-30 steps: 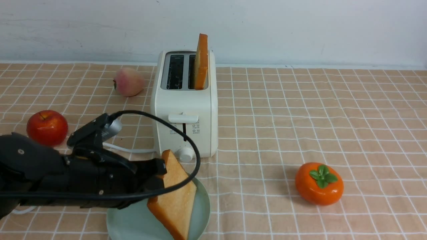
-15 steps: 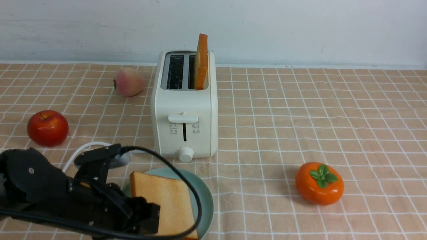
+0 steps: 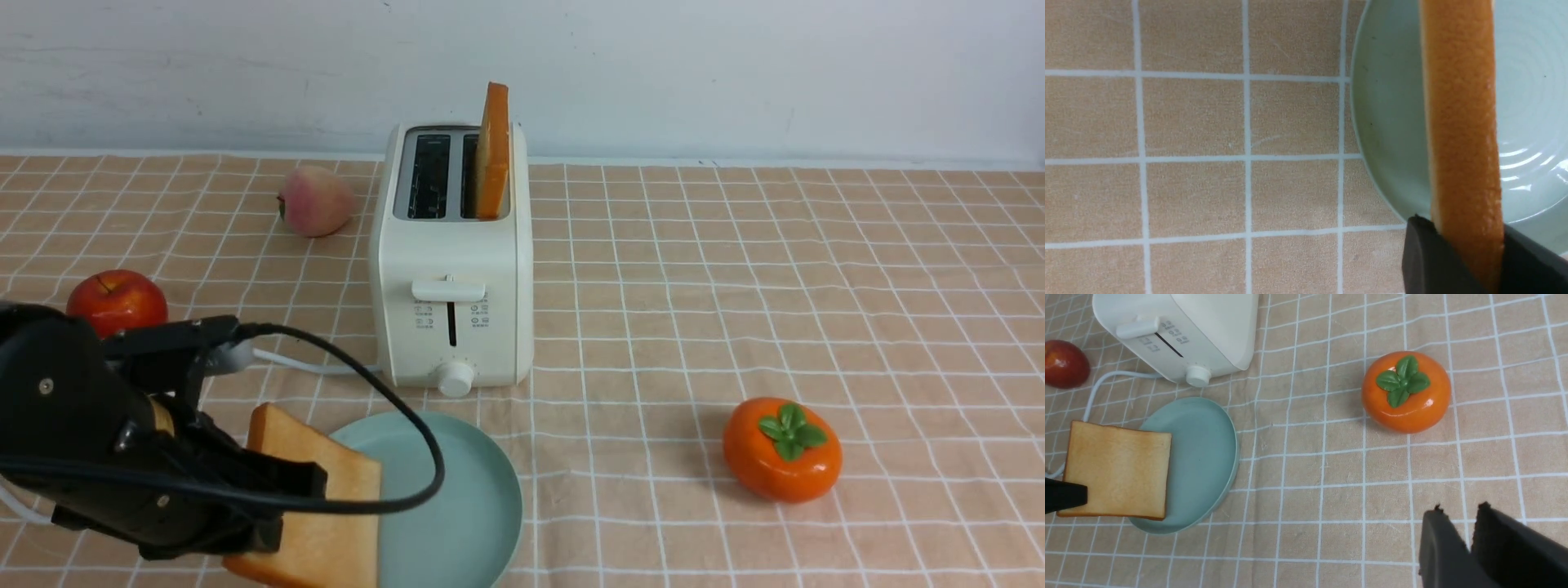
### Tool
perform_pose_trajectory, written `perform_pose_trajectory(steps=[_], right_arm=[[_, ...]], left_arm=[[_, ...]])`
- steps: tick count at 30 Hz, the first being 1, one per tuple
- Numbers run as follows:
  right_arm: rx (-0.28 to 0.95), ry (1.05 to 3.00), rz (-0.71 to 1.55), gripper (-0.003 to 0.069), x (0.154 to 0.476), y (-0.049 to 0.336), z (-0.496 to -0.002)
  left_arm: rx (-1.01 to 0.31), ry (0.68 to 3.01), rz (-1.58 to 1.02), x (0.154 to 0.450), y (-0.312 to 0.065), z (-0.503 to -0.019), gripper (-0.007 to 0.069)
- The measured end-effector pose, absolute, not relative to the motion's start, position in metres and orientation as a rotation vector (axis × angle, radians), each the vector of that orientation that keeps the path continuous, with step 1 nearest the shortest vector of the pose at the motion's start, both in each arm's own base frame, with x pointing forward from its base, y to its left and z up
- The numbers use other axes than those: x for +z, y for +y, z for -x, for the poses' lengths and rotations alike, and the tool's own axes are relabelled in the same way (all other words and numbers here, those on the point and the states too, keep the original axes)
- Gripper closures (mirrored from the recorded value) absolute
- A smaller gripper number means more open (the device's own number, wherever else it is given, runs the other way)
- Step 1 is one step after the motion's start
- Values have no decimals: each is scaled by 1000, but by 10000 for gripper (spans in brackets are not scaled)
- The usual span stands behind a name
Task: Take toasted bread from bread machine on light coffee tablecloth place on plate.
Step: 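Place the slice of bread on the plate with the left gripper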
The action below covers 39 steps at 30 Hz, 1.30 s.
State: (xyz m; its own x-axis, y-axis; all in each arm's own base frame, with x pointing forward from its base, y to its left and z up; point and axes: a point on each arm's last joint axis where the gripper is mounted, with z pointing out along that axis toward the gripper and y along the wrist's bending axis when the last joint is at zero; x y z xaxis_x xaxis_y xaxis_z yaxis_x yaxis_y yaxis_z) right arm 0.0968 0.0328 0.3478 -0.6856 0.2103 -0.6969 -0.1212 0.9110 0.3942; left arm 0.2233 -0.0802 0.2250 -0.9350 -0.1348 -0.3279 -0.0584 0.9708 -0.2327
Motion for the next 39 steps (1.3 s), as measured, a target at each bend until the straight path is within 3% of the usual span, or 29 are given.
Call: perform_pose_trajectory(steps=[2,6,13,18,31,37,39], right_arm=[[530,2262,-64,524,348,33,-97],[528,2244,-69,519,349,32,-98],[528,2240,-70,513,350,32,-98],[528,2239,-70,510,350,32,-98],[527,2232,-72,496,350,32,-99],[526,2228,-73,491,350,32,-99],[526,2227,-74,489,350,32,-99]], left_arm=[[-320,2765,113,225,-81,-224,547],[-392,2744,93,228,-86,-224,547],[-694,2636,16,243,-103,-221,547],[-797,2565,15,247,-110,-225,547],[-668,2710,-13,201,-112,-246,540],[-653,2732,-33,200,-111,-245,416],[-631,2751,-65,199,-110,-243,341]])
